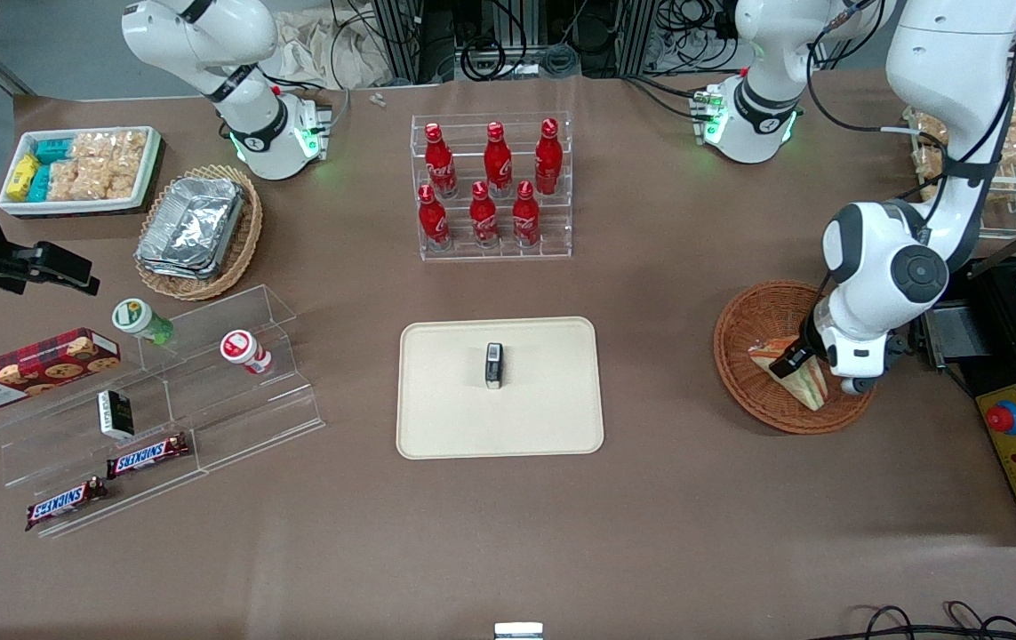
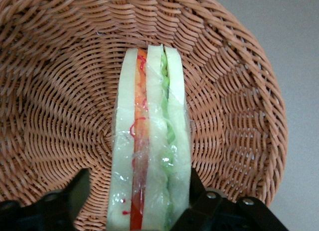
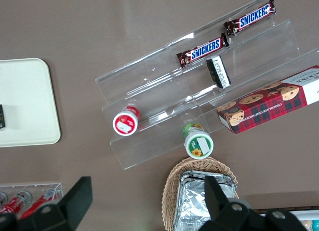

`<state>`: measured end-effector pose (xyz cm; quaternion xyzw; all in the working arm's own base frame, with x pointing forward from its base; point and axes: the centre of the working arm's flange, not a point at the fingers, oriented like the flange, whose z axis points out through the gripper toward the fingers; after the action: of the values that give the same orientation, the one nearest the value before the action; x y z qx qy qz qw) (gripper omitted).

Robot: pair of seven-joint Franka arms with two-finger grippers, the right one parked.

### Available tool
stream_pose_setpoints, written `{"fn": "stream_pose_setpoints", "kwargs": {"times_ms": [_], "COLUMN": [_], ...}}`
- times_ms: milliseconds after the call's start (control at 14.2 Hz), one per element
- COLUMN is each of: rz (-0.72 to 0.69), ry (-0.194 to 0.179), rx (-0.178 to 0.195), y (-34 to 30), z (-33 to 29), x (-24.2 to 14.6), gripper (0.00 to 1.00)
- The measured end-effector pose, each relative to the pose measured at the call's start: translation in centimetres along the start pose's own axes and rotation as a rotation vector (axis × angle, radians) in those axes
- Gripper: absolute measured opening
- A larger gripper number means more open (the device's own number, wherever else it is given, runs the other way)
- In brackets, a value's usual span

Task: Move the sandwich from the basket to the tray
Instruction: 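Lift the sandwich up out of the basket with the left gripper, then carry the sandwich over to the cream tray and lower it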

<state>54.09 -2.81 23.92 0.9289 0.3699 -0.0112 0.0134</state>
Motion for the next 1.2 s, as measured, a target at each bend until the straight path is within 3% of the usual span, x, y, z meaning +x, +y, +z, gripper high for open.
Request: {"fn": "stream_pose_setpoints", "kwargs": {"times_ms": [141, 352, 633, 844, 984, 1055, 1195], "rz": [-0.008, -0.010, 0.003, 0.042, 0.090, 0.123, 0.197], "ry": [0.005, 0.019, 0.001, -0.017, -0.032, -0.036, -0.044], "rx": [-0.005, -0.018, 0.007, 0.034, 0.049, 0.050, 0.003], "y": [0.2, 0.5, 2.2, 3.7, 4.6, 4.9, 5.5], "z": [-0.2, -1.2, -6.2, -13.8, -20.3, -23.7, -29.4], "x": [0.1, 0.3, 0.7, 1.5, 2.1, 2.3, 2.4], "gripper": [0.57, 0.37, 0.32, 0.20, 0.20, 0.20, 0.20]}}
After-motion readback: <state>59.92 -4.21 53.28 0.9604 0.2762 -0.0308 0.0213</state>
